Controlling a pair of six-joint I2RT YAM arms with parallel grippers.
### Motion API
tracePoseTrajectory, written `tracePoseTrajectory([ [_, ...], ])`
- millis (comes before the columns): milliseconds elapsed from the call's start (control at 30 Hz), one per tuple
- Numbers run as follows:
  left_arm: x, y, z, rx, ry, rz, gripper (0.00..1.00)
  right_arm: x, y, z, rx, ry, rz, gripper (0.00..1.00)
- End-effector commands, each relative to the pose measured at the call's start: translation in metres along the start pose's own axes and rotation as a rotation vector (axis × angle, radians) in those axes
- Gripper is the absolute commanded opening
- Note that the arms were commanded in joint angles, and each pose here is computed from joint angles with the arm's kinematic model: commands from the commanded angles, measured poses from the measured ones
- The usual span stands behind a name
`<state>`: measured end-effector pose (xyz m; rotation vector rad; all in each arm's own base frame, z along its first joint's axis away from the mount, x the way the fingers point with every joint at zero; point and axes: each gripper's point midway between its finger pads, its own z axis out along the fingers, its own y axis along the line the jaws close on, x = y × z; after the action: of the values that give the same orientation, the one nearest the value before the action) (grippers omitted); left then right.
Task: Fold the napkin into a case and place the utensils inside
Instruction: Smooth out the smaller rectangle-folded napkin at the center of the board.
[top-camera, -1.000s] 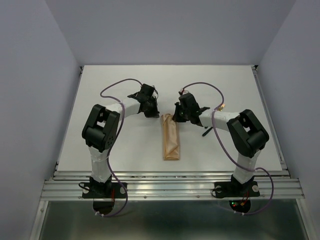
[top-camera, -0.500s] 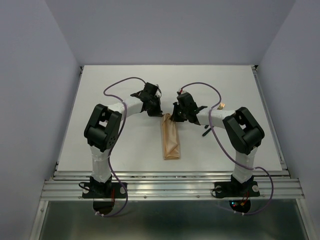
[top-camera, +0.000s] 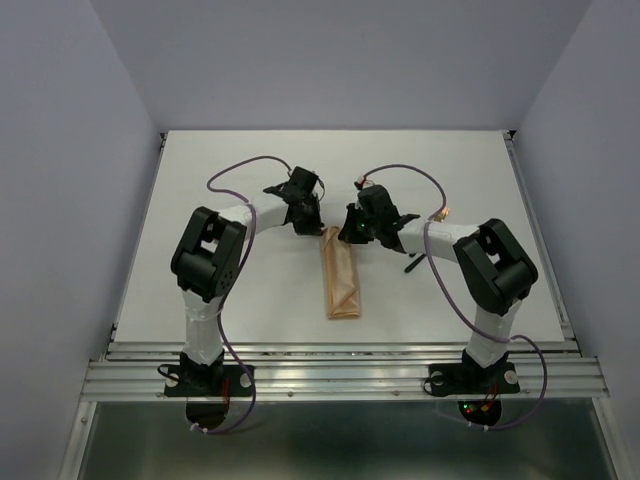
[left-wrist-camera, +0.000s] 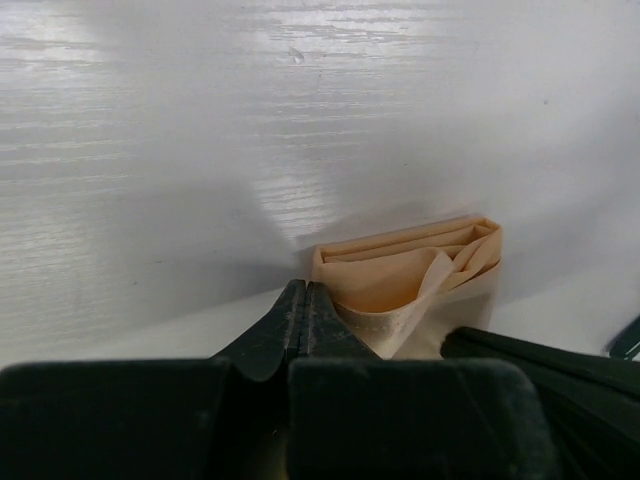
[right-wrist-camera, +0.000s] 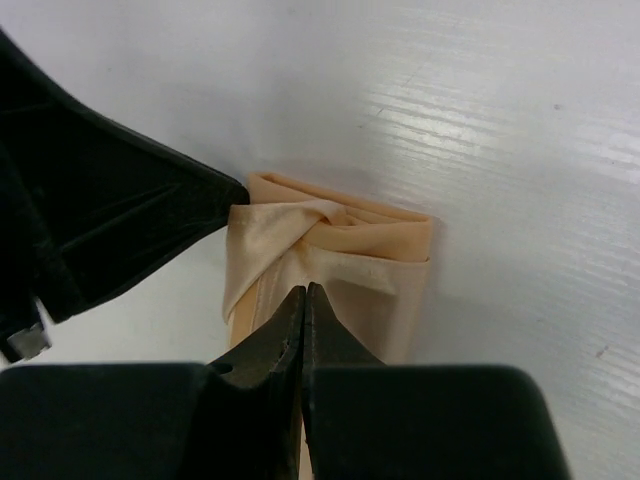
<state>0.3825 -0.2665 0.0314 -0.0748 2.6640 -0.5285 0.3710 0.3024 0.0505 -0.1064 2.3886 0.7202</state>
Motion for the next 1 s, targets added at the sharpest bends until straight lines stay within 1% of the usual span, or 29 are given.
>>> tracePoseTrajectory([
  [0, -0.031, -0.014, -0.042, -0.008, -0.118, -0.001, 0.00, -0.029, 0.025, -0.030, -0.071, -0.098, -0.013, 0.01],
  [100, -0.035, -0.010, -0.051, -0.026, -0.131, -0.005, 0.00, -0.023, 0.023, -0.042, -0.063, -0.090, -0.020, 0.01],
  [233, -0.037, -0.005, -0.064, -0.028, -0.156, -0.018, 0.00, -0.005, 0.024, -0.058, -0.043, -0.067, -0.041, 0.01],
  [267, -0.036, -0.003, -0.066, -0.030, -0.160, -0.019, 0.00, 0.010, 0.022, -0.061, -0.035, -0.042, -0.046, 0.01],
  [300, -0.034, 0.001, -0.070, -0.033, -0.162, -0.024, 0.00, 0.010, 0.026, -0.071, -0.040, -0.055, -0.039, 0.01],
  [367, -0.032, 0.005, -0.076, -0.034, -0.168, -0.029, 0.00, 0.033, 0.023, -0.078, -0.040, -0.023, -0.034, 0.01],
  [467, -0.020, 0.005, -0.090, -0.007, -0.169, -0.026, 0.00, 0.051, 0.031, -0.091, -0.067, -0.007, -0.014, 0.01],
  [533, -0.009, -0.001, -0.099, 0.022, -0.165, -0.012, 0.00, 0.074, 0.027, -0.094, -0.059, 0.049, 0.011, 0.01],
  [600, 0.018, -0.013, -0.112, 0.079, -0.148, 0.025, 0.00, 0.082, 0.033, -0.095, -0.099, 0.053, 0.025, 0.01],
  [633, 0.029, -0.015, -0.113, 0.093, -0.125, 0.035, 0.00, 0.087, 0.037, -0.094, -0.106, 0.064, 0.022, 0.01],
  [667, 0.043, -0.025, -0.113, 0.142, -0.092, 0.044, 0.00, 0.090, 0.035, -0.091, -0.102, 0.073, 0.024, 0.01],
  [700, 0.054, -0.024, -0.112, 0.154, -0.071, 0.042, 0.00, 0.093, 0.037, -0.089, -0.107, 0.080, 0.024, 0.01],
  [733, 0.070, -0.016, -0.107, 0.149, -0.045, 0.036, 0.00, 0.096, 0.040, -0.088, -0.113, 0.085, 0.020, 0.01],
  [833, 0.099, 0.001, -0.094, 0.130, 0.009, 0.000, 0.00, 0.100, 0.044, -0.084, -0.126, 0.093, 0.017, 0.01],
  [900, 0.113, 0.001, -0.090, 0.154, 0.044, -0.018, 0.00, 0.104, 0.048, -0.081, -0.134, 0.104, 0.009, 0.01],
  [967, 0.122, 0.005, -0.086, 0.153, 0.053, -0.023, 0.00, 0.108, 0.050, -0.078, -0.140, 0.116, 0.001, 0.01],
])
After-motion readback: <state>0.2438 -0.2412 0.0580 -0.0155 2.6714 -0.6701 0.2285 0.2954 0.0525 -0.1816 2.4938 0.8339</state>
